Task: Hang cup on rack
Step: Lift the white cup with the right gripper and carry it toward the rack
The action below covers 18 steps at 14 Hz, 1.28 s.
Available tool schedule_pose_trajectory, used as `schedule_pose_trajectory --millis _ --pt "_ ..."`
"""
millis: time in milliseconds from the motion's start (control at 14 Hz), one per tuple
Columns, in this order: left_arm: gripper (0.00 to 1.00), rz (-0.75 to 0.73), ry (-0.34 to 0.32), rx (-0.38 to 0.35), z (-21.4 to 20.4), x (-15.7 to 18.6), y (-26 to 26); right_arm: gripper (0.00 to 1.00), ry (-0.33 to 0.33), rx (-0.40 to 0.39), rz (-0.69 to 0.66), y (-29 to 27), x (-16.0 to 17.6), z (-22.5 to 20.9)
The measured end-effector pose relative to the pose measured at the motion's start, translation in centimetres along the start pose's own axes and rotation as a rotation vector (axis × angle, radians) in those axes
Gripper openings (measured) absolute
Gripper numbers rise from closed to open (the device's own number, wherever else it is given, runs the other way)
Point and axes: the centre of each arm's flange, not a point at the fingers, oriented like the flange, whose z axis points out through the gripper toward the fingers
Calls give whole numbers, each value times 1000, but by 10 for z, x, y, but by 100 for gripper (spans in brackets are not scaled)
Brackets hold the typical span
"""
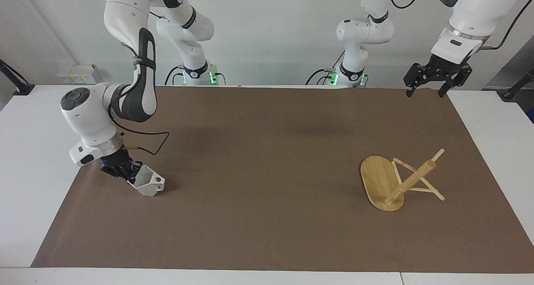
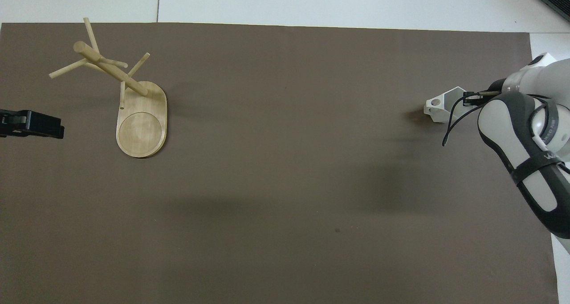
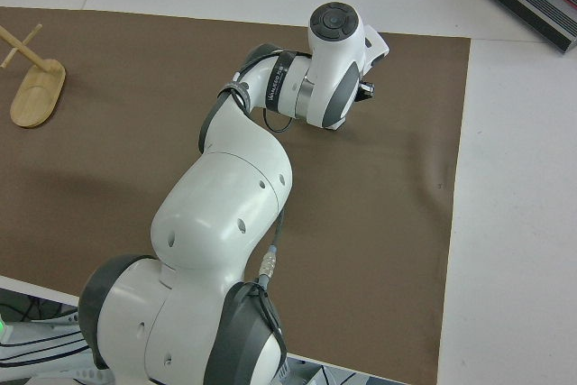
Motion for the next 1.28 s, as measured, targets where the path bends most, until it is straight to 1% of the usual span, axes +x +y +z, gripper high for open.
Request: schedule_pose_trajectory --millis 285,427,498,712,854,997,1282 --pt "100 0 0 0 0 0 0 4 -3 1 0 0 0 -1" --pt "100 0 0 0 0 0 0 4 -36 16 -2 -3 3 -10" --pt "100 0 0 0 0 0 0 4 -49 44 7 -7 7 -19" --pt "100 0 0 0 0 0 0 4 -61 185 64 -23 16 -47" --pt "100 0 0 0 0 0 0 4 -57 244 65 -38 19 -62" --pt "100 0 0 0 0 0 0 4 -49 289 32 -66 23 -76" --pt "100 0 0 0 0 0 0 4 -55 494 28 -128 25 -94"
